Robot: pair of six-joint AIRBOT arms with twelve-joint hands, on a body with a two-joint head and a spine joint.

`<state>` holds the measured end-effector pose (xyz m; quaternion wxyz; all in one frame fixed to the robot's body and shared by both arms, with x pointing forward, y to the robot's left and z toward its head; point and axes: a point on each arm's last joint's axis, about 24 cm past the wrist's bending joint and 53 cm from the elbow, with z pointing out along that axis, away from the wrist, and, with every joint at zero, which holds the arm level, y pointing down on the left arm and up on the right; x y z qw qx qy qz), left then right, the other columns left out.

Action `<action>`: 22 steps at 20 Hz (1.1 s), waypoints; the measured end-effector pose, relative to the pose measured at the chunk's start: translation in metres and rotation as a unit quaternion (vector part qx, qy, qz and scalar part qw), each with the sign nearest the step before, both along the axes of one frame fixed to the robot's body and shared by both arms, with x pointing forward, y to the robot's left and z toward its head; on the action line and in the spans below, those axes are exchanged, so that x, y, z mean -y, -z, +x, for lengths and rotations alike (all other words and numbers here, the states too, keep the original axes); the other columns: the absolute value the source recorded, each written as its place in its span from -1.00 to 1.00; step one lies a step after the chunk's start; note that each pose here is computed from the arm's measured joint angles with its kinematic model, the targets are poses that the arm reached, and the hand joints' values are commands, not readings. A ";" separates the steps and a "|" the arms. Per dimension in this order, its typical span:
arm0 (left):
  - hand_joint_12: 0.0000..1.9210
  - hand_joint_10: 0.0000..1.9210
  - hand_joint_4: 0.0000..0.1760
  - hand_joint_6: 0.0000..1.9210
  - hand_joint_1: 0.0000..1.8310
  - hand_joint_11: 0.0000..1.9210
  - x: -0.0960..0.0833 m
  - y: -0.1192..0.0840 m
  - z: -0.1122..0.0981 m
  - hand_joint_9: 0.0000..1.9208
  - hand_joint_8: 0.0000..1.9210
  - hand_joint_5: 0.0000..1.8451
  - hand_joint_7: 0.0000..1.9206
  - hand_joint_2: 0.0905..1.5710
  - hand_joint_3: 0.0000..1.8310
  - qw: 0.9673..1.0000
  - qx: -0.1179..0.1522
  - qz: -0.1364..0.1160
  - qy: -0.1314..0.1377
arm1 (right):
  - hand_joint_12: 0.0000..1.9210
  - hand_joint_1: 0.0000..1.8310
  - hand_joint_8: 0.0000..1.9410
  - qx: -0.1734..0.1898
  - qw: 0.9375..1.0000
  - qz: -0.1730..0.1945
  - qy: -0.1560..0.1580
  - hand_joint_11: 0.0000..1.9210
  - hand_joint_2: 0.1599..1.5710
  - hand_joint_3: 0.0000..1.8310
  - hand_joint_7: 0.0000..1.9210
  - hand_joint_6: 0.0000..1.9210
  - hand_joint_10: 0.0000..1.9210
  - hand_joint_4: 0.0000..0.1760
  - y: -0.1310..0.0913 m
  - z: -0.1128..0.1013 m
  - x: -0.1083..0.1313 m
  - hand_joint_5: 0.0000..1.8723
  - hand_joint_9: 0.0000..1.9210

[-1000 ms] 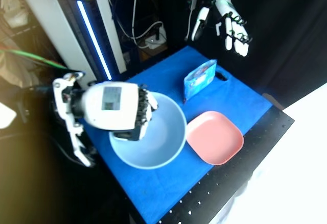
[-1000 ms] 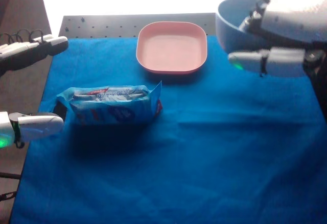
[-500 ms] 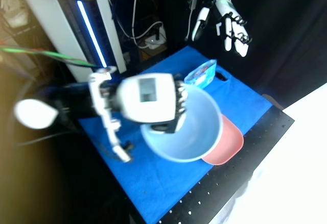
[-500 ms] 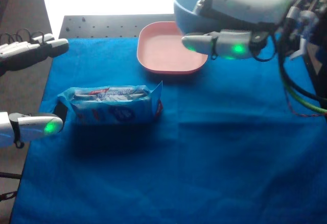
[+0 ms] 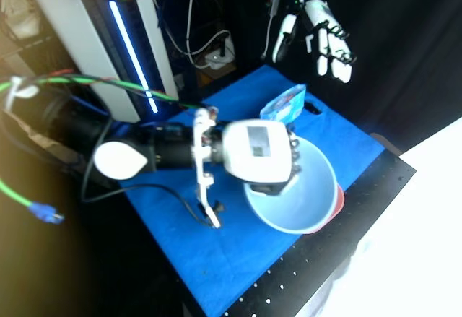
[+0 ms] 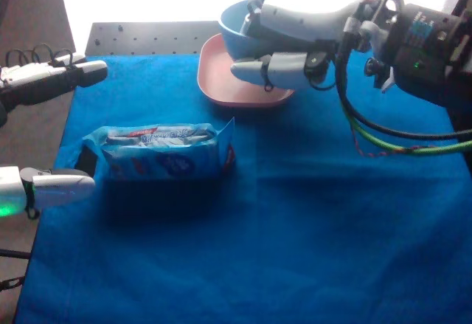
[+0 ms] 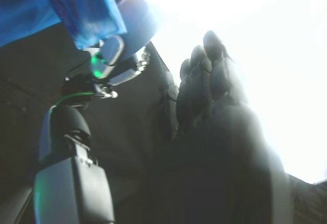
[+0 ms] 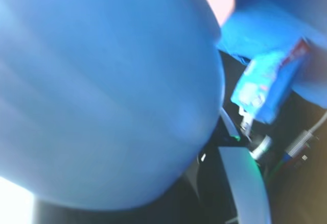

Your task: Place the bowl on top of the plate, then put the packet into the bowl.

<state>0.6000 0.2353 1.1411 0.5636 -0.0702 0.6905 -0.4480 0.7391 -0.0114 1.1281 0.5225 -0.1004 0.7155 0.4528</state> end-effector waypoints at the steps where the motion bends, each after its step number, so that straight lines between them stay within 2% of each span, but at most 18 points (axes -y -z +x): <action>1: -0.37 -0.99 -0.29 -0.99 -0.18 -1.00 0.000 -0.001 0.000 -0.78 -0.99 -0.53 -0.74 0.18 -1.00 1.000 0.002 -0.002 0.000 | 1.00 -0.23 1.00 0.000 1.000 0.000 0.002 0.66 0.92 -1.00 0.53 0.69 1.00 0.38 -0.001 0.002 -0.002 0.22 0.67; 2: -0.36 -0.99 -0.27 -0.98 -0.18 -1.00 0.000 -0.002 0.000 -0.77 -0.99 -0.49 -0.71 0.18 -1.00 1.000 0.004 -0.001 0.001 | 1.00 -0.28 1.00 0.000 1.000 -0.003 0.003 0.68 0.96 -0.99 0.55 0.99 1.00 0.50 0.000 0.004 -0.005 0.21 0.68; 3: -0.40 -0.99 -0.24 -0.99 -0.18 -1.00 0.001 -0.002 0.001 -0.76 -1.00 -0.49 -0.71 0.19 -1.00 1.000 0.004 0.000 0.003 | 1.00 -0.33 1.00 0.001 1.000 -0.005 0.002 0.67 0.98 -0.99 0.54 1.00 1.00 0.62 0.001 0.005 -0.007 0.24 0.67; 4: -0.42 -1.00 -0.38 -0.99 -0.14 -1.00 0.001 -0.002 0.001 -0.77 -1.00 -0.48 -0.72 0.18 -1.00 1.000 0.004 0.000 0.004 | 1.00 -0.34 1.00 0.000 1.000 -0.007 0.001 0.66 0.98 -1.00 0.54 1.00 1.00 0.71 0.003 0.005 -0.009 0.24 0.66; 5: -0.45 -1.00 -0.31 -0.99 -0.12 -1.00 0.002 -0.004 0.002 -0.78 -1.00 -0.48 -0.72 0.17 -1.00 1.000 0.007 -0.002 0.005 | 1.00 -0.32 1.00 -0.001 1.000 -0.009 0.001 0.67 0.97 -1.00 0.53 1.00 1.00 0.79 0.004 0.005 -0.011 0.21 0.67; 6: -0.43 -1.00 -0.27 -1.00 -0.14 -1.00 0.002 -0.006 0.002 -0.76 -1.00 -0.48 -0.71 0.16 -1.00 1.000 0.009 -0.003 0.004 | 1.00 -0.36 1.00 -0.002 1.000 -0.009 -0.001 0.66 0.96 -1.00 0.51 0.90 1.00 0.68 0.006 0.005 -0.014 0.19 0.65; 8: -0.46 -1.00 -0.17 -1.00 -0.12 -1.00 0.002 -0.005 0.002 -0.77 -1.00 -0.49 -0.71 0.17 -1.00 1.000 0.009 -0.002 0.005 | 1.00 -0.67 1.00 -0.002 1.000 -0.010 0.000 0.58 0.96 -1.00 0.41 0.94 1.00 -1.00 0.006 0.005 -0.013 0.06 0.55; 9: -0.46 -1.00 -0.24 -1.00 -0.10 -1.00 0.002 -0.005 0.002 -0.79 -1.00 -0.50 -0.72 0.17 -1.00 1.000 0.008 -0.002 0.005 | 1.00 -0.93 0.92 -0.002 1.000 -0.011 0.001 0.46 0.90 -1.00 0.25 0.60 1.00 -1.00 0.006 0.005 -0.013 -0.24 0.40; 10: -0.44 -1.00 -0.32 -1.00 -0.09 -1.00 0.002 -0.005 0.002 -0.79 -1.00 -0.50 -0.73 0.17 -1.00 1.000 0.008 -0.002 0.005 | 1.00 -0.99 0.63 -0.003 1.000 -0.012 0.002 0.22 0.87 -1.00 0.06 0.01 0.92 -1.00 0.007 0.005 -0.013 -0.32 0.18; 11: -0.43 -1.00 -0.29 -1.00 -0.13 -1.00 0.002 -0.005 0.002 -0.79 -1.00 -0.51 -0.74 0.18 -1.00 1.000 0.008 -0.002 0.005 | 0.53 -1.00 -0.19 -0.003 1.000 -0.012 0.002 -0.12 0.77 -1.00 -0.13 -0.58 0.13 -1.00 0.007 0.006 -0.013 -0.41 -0.02; 12: -0.46 -1.00 -0.16 -1.00 -0.16 -1.00 0.002 -0.005 0.002 -0.80 -1.00 -0.55 -0.76 0.19 -1.00 1.000 0.008 -0.002 0.005 | 0.22 -1.00 -0.71 -0.002 1.000 -0.013 0.002 -0.33 0.72 -1.00 -0.22 -0.89 -0.43 -1.00 0.007 0.006 -0.012 -0.46 -0.16; 13: -0.47 -1.00 -0.33 -1.00 -0.16 -1.00 0.002 -0.005 0.002 -0.80 -1.00 -0.58 -0.76 0.19 -1.00 1.000 0.008 -0.002 0.005 | 0.03 -1.00 -0.91 -0.003 1.000 -0.012 0.002 -0.71 0.69 -1.00 -0.54 -0.97 -0.70 -1.00 0.007 0.006 -0.012 -0.66 -0.50; 15: -0.43 -1.00 -0.30 -1.00 -0.17 -1.00 0.002 -0.005 0.002 -0.78 -1.00 -0.62 -0.75 0.19 -1.00 1.000 0.008 -0.002 0.005 | -0.06 -1.00 -1.00 -0.002 1.000 -0.013 0.002 -0.97 0.63 -1.00 -0.76 -1.00 -0.97 -0.52 0.007 0.005 -0.012 -0.83 -0.70; 16: -0.42 -1.00 -0.16 -1.00 -0.17 -1.00 0.002 -0.005 0.002 -0.78 -1.00 -0.63 -0.75 0.19 -1.00 1.000 0.008 -0.002 0.005 | -0.17 -1.00 -1.00 -0.002 1.000 -0.012 0.001 -0.99 0.62 -1.00 -0.81 -1.00 -0.99 -0.51 0.007 0.005 -0.012 -0.86 -0.78; 18: -0.42 -1.00 -0.20 -1.00 -0.16 -1.00 0.002 -0.005 0.002 -0.78 -1.00 -0.63 -0.74 0.18 -1.00 1.000 0.008 -0.002 0.005 | -0.49 -1.00 -1.00 -0.002 1.000 -0.011 0.001 -1.00 0.60 -1.00 -0.86 -1.00 -0.98 -0.44 0.006 0.005 -0.013 -0.89 -0.90; 20: -0.42 -1.00 -0.03 -1.00 -0.18 -1.00 0.002 -0.005 0.002 -0.78 -1.00 -0.66 -0.76 0.19 -1.00 1.000 0.007 -0.003 0.005 | -0.41 -1.00 -1.00 -0.006 1.000 -0.011 -0.003 -1.00 0.55 -1.00 -0.87 -1.00 -0.99 -0.20 0.007 0.001 -0.016 -0.89 -0.86; 21: -0.43 -1.00 -0.03 -1.00 -0.14 -1.00 0.002 -0.005 0.002 -0.79 -1.00 -0.66 -0.76 0.17 -1.00 1.000 0.007 -0.003 0.005 | -0.63 -1.00 -0.99 -0.007 1.000 -0.009 -0.006 -1.00 0.54 -1.00 -0.90 -0.99 -0.98 -0.08 0.007 -0.002 -0.019 -0.91 -0.89; 22: -0.43 -1.00 -0.03 -1.00 -0.14 -1.00 0.002 -0.005 0.002 -0.79 -1.00 -0.66 -0.76 0.17 -1.00 1.000 0.007 -0.003 0.005 | -0.63 -1.00 -0.99 -0.008 1.000 -0.009 -0.008 -1.00 0.54 -1.00 -0.90 -0.99 -0.98 -0.08 0.007 -0.003 -0.019 -0.91 -0.89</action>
